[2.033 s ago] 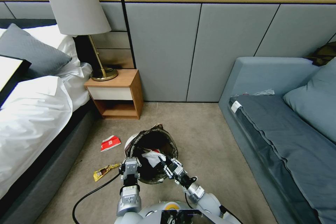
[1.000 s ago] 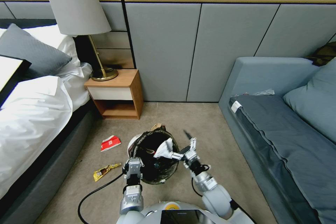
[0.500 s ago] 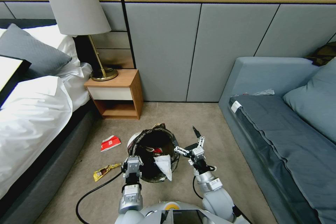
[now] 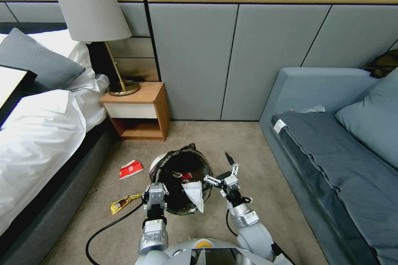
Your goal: Pick up the trash bin, then pick up the garbage from the floor and place it into the trash bin.
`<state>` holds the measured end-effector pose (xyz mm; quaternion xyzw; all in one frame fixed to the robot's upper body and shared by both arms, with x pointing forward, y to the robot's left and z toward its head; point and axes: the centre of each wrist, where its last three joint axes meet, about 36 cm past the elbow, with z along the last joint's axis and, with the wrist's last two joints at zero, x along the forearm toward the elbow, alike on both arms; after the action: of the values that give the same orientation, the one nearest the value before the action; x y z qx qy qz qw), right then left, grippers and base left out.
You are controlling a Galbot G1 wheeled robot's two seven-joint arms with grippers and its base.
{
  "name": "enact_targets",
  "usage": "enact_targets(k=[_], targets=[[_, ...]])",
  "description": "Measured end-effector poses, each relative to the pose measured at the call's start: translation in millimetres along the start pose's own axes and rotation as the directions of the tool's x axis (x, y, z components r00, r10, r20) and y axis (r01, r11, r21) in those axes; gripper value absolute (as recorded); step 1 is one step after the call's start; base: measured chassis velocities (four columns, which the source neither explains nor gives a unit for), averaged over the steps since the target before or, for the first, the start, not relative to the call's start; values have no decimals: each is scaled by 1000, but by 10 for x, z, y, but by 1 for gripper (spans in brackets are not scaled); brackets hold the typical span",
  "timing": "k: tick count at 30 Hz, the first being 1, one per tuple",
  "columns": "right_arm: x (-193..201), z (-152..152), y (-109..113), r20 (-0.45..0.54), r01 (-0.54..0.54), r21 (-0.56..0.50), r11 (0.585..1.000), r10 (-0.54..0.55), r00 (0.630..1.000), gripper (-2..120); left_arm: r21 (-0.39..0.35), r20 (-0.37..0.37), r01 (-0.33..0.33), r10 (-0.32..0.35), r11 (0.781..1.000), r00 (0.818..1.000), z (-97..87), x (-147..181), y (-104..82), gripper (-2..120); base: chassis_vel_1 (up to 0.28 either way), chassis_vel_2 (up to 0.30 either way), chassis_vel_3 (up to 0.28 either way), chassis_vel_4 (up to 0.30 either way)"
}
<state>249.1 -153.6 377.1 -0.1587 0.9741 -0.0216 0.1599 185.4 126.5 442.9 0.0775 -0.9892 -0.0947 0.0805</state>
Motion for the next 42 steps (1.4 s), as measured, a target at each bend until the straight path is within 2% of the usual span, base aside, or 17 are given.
enact_targets(k=[9,24,32,42], targets=[[-17,-190,-132,65,-66,34,997,64,996,100,-8,-19,1,-1,1000,1000,91,-17,-17,0,0,0,0,0],[17,-212,-310,100,-149,49,988,143,985,100,-15,-34,7,-8,1000,999,127,-42,1,0,0,0,0,0],[73,-91,-343,93,-210,49,976,205,974,100,-11,-42,22,-22,1000,999,81,-64,64,0,0,0,0,0],[123,60,-314,65,-229,56,972,225,972,100,-16,-46,44,-44,999,998,57,-62,100,0,0,0,0,0]])
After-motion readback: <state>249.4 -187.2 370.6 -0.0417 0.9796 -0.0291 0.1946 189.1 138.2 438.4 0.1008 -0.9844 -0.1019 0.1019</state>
